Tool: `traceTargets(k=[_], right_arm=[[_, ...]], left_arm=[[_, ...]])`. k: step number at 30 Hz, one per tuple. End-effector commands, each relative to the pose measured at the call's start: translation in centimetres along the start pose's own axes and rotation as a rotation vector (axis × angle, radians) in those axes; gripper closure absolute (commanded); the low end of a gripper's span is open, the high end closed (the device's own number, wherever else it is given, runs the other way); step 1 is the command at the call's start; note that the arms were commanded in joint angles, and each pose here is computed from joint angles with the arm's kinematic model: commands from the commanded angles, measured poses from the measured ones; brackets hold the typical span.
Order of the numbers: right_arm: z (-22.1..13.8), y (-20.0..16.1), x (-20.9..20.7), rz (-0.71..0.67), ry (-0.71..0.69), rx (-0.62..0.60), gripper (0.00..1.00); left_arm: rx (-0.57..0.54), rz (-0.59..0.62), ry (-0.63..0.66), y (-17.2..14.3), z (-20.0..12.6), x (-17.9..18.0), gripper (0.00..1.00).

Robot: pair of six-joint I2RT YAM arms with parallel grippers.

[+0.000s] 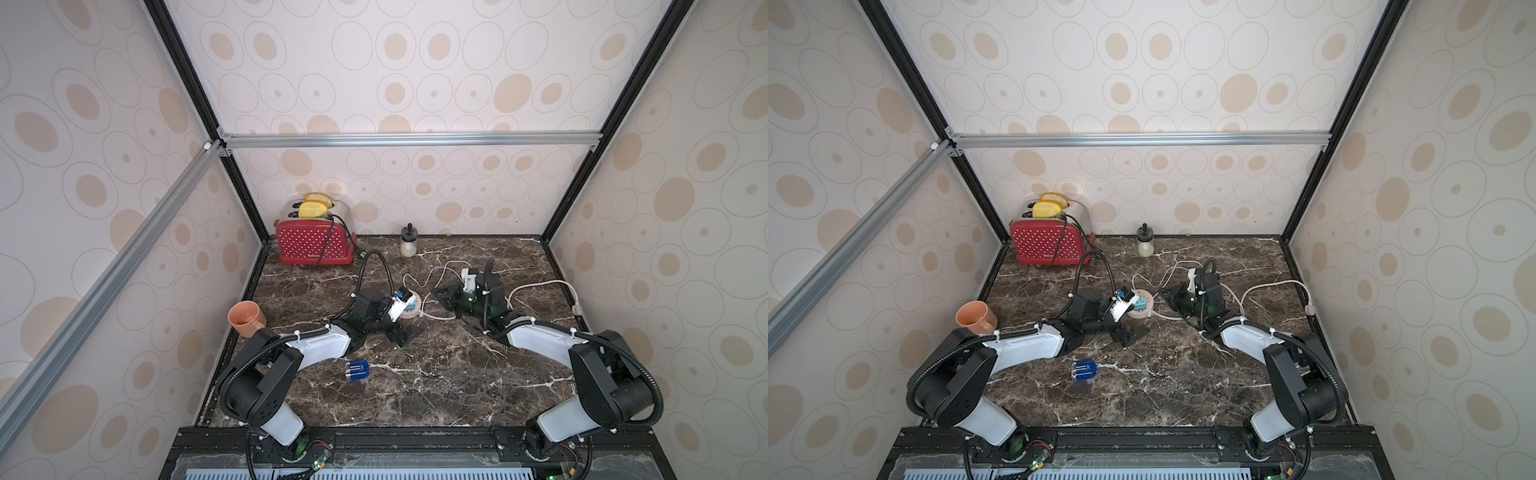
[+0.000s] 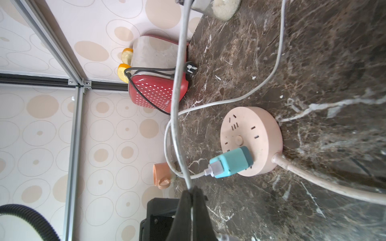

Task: Charge the electric shaver
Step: Pick up the charging cable from the center of the board.

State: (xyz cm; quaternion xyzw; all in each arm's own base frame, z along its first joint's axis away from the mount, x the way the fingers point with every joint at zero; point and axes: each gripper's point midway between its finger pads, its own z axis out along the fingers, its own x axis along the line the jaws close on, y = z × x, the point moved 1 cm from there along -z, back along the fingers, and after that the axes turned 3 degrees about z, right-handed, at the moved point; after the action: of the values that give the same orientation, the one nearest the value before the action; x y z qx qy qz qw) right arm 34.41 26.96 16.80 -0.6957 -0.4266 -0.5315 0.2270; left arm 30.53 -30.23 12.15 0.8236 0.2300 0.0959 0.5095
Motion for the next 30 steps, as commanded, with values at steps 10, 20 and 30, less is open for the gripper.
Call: traceTargets(k=[10,20,30], right_arm=[[-0.1,-0.4,1.1,0.063,0.081,-0.004,1.0],[-0.2,-0.3,2.0,0.069,0.125,-0.007,1.0],[-0.4,-0.9,2.0,0.057,0.129,0.022,1.0]], left_arm=[[-0.143,0.041,-0.046,4.2,1.6,0.0,0.09],[-0.104,0.031,-0.102,3.2,2.1,-0.7,0.4],[-0.1,0.033,-0.111,3.5,2.3,-0.7,0.82]])
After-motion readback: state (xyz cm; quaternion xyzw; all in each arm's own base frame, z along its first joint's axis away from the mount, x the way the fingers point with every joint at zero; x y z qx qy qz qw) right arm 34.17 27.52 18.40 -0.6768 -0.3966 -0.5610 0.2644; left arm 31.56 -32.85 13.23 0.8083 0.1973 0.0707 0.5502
